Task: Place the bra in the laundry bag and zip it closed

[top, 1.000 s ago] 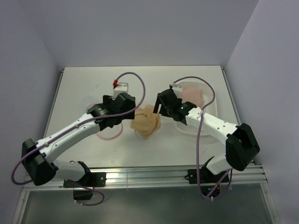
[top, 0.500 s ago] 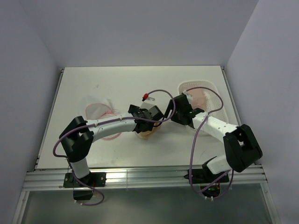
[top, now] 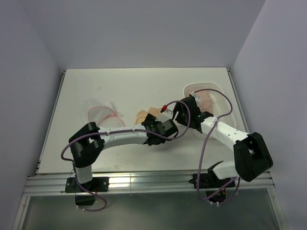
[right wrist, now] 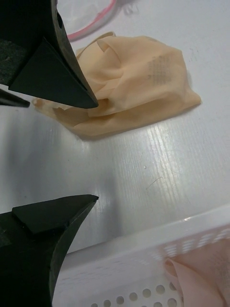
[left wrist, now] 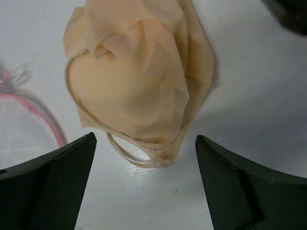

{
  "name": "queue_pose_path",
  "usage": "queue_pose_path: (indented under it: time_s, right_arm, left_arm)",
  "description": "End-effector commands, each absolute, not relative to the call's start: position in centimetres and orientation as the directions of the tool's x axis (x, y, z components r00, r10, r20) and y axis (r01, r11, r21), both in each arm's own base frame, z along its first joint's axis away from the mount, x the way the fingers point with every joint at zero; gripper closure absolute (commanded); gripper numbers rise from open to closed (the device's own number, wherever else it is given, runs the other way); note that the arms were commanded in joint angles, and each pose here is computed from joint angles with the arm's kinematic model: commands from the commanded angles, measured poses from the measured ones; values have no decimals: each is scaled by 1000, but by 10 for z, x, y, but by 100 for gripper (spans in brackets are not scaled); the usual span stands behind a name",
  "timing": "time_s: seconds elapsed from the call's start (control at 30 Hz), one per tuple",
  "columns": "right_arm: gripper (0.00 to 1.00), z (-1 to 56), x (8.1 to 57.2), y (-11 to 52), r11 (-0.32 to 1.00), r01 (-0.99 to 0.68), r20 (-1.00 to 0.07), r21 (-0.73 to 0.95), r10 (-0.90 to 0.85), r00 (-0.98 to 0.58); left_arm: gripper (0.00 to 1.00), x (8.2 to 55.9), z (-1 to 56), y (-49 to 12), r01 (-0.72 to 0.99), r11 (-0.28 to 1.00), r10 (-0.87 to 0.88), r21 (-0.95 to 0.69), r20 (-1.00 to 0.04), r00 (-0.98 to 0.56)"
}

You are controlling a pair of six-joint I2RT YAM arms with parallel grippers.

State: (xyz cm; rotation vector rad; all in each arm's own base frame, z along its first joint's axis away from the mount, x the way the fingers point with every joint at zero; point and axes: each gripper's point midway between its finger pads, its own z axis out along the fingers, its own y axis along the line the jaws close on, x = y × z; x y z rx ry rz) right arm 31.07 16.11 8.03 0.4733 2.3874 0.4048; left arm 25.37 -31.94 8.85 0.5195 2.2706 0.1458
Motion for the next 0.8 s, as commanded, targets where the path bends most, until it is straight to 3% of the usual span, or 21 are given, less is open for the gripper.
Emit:
queue_pose_path:
  time_s: [0.0,0.53,0.63,0.77]
  right_arm:
    - [21,97,314,158,872,228,-579,432,463,-671]
    - [25,103,312,145,847,253,-574,467,508,-641]
    - [25,103,312,144,844,253,-572,473,513,-640]
    - [25,103,312,145,842,252,-569,477,515,-642]
  left_arm:
    - [9,258,83,-331,314,897,441,312,-688,-576]
    - [31,284,64,-328,190,875,474,445,-709,-523]
    - [41,286,63,-324,171,867,484,468,-706,-517]
    - [62,286,62,-322,171,865,487,472,-706,-514]
